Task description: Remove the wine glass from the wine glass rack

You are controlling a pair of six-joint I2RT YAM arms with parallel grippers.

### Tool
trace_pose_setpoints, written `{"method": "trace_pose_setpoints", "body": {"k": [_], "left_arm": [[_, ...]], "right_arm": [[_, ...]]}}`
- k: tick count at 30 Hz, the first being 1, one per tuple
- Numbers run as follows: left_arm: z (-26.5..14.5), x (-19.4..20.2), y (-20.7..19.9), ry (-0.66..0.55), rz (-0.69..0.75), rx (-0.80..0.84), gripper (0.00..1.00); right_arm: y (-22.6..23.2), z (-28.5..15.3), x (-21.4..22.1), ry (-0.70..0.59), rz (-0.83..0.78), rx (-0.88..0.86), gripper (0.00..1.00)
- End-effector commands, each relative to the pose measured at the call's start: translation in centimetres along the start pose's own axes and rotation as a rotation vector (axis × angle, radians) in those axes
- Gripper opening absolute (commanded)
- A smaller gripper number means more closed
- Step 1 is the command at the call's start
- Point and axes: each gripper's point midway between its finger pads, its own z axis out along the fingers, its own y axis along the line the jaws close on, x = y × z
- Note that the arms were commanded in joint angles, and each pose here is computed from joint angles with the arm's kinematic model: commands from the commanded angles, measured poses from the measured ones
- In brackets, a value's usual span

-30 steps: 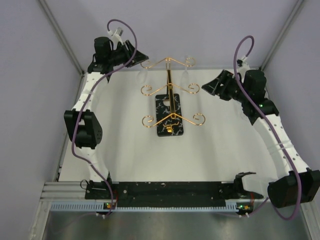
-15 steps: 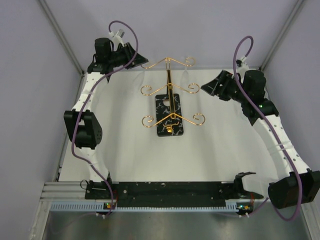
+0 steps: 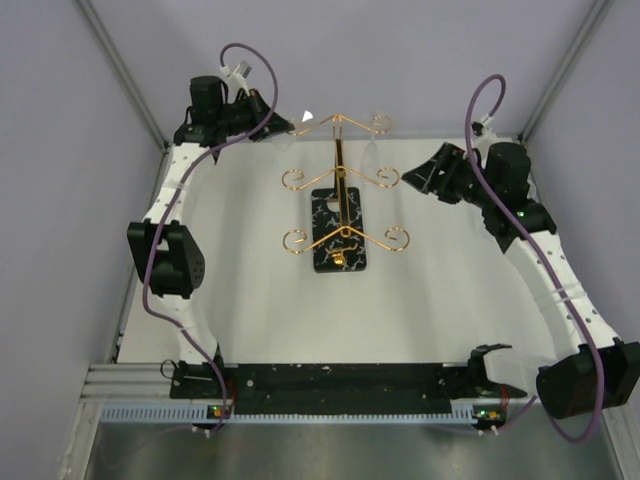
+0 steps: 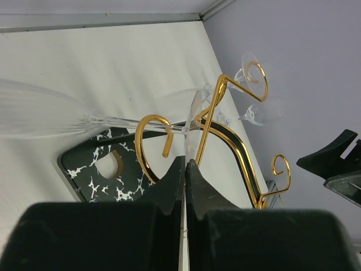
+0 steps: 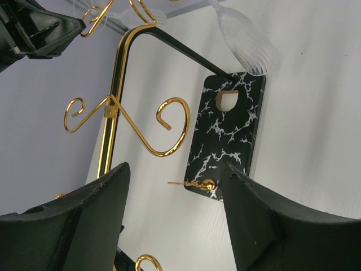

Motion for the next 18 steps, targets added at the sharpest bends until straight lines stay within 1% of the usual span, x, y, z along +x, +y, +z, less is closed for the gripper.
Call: {"method": "trace_pose_setpoints", "body": {"k": [1,13,18], "left_arm": [[-0.8,-1.2,-2.5,-0.023,0.073,0.038,0.00],[-3.3,-2.5,-3.4,-0.116,0.140,-0.074,0.00],[-4.0,-3.2,-3.8,-0.161,0.137,-0.092,0.00]], "right_arm": [[1.8,-0.7,-0.9,-0.046,-0.030,-0.049,0.65],[1.9,-0.8,-0.9,-0.052,-0.026,-0.056,0.65],[1.9,-0.8,-0.9,-0.051,-0.027,-0.055,0.65]]}}
